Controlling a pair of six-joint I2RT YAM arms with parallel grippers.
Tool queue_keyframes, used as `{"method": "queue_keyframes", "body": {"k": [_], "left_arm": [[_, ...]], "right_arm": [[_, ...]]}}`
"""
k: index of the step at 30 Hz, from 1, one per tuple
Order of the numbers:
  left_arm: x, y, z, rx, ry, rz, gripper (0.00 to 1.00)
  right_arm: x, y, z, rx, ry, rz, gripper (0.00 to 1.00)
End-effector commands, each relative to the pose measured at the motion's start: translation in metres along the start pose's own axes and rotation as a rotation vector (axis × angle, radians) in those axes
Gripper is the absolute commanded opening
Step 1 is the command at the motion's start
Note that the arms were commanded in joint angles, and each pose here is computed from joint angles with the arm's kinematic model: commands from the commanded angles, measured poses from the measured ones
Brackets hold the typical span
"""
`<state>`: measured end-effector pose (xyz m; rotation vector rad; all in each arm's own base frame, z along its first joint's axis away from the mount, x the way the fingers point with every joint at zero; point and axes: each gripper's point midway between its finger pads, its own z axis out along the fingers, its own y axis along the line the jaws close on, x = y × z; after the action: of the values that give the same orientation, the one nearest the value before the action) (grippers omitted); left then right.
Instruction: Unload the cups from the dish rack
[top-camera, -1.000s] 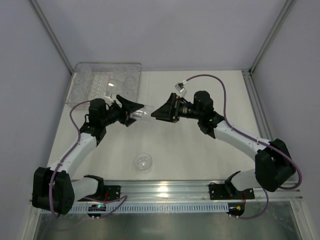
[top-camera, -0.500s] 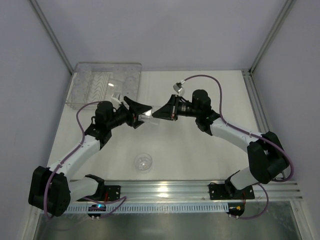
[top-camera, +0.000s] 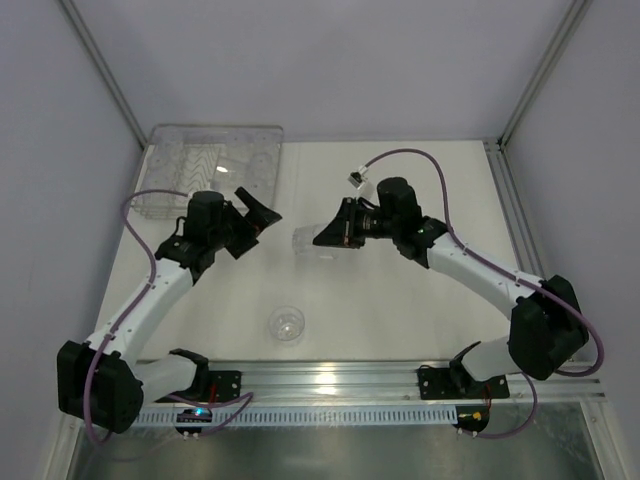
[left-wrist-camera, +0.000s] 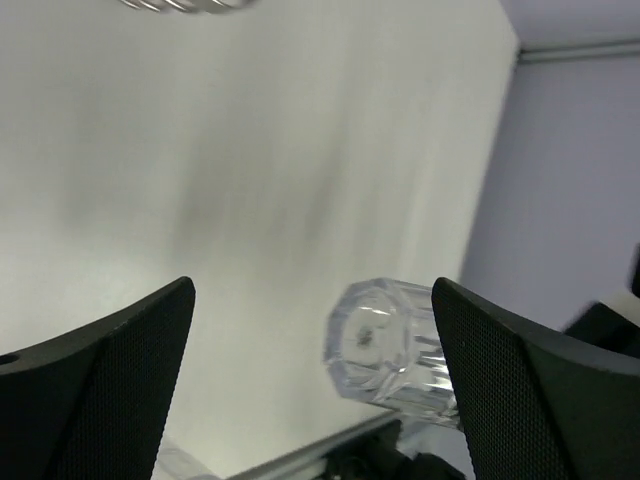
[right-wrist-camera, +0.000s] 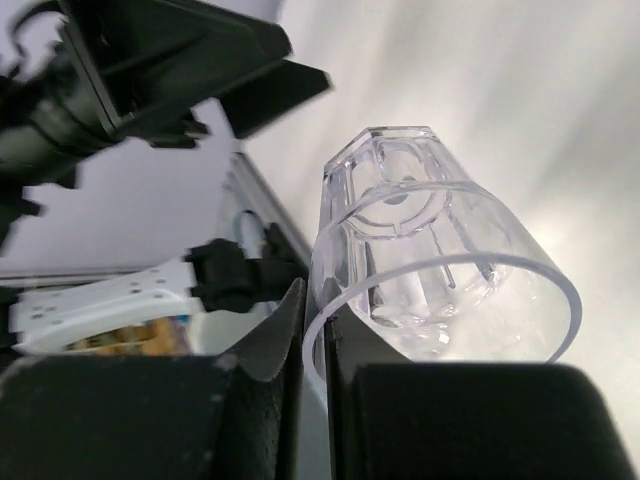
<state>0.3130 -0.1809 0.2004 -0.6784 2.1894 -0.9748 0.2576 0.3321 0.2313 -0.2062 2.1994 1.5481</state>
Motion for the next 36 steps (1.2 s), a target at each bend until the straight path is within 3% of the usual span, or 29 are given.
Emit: {"method": "queue_keyframes", "body": {"k": [1,7,13,19,32,34,36], "left_arm": [[-0.042,0.044,-0.022,-0.268,-0.167,0.197,1.00],[-0.079,0.048,-0.026,-0.397,-0.262,0.351,1.00],[-0.110,0.043,-0.011,-0.468,-0.303,0.432,1.00],[-0.140,0.037,0.008,-0.483,-0.331,0.501,1.00],[-0.175,0.049,0.070,-0.544,-0.289,0.648,1.00],[-0.175,0.057,0.084,-0.562,-0.264,0.663,1.00],[-0.182,0.052,0.098,-0.551,-0.265,0.673,1.00]], "right_arm": [[-0.002,-0.004,-0.029,0.258,0.010,-0.230,0.04],[0.039,-0.042,-0.050,0.676,0.210,-0.404,0.04],[0.111,-0.071,-0.047,0.882,0.447,-0.456,0.04],[0.165,-0.068,-0.036,0.866,0.546,-0.460,0.04],[0.203,-0.058,-0.017,0.809,0.655,-0.488,0.04],[0.203,-0.054,-0.015,0.794,0.656,-0.493,0.10],[0.203,-0.045,-0.011,0.763,0.649,-0.495,0.23]]}}
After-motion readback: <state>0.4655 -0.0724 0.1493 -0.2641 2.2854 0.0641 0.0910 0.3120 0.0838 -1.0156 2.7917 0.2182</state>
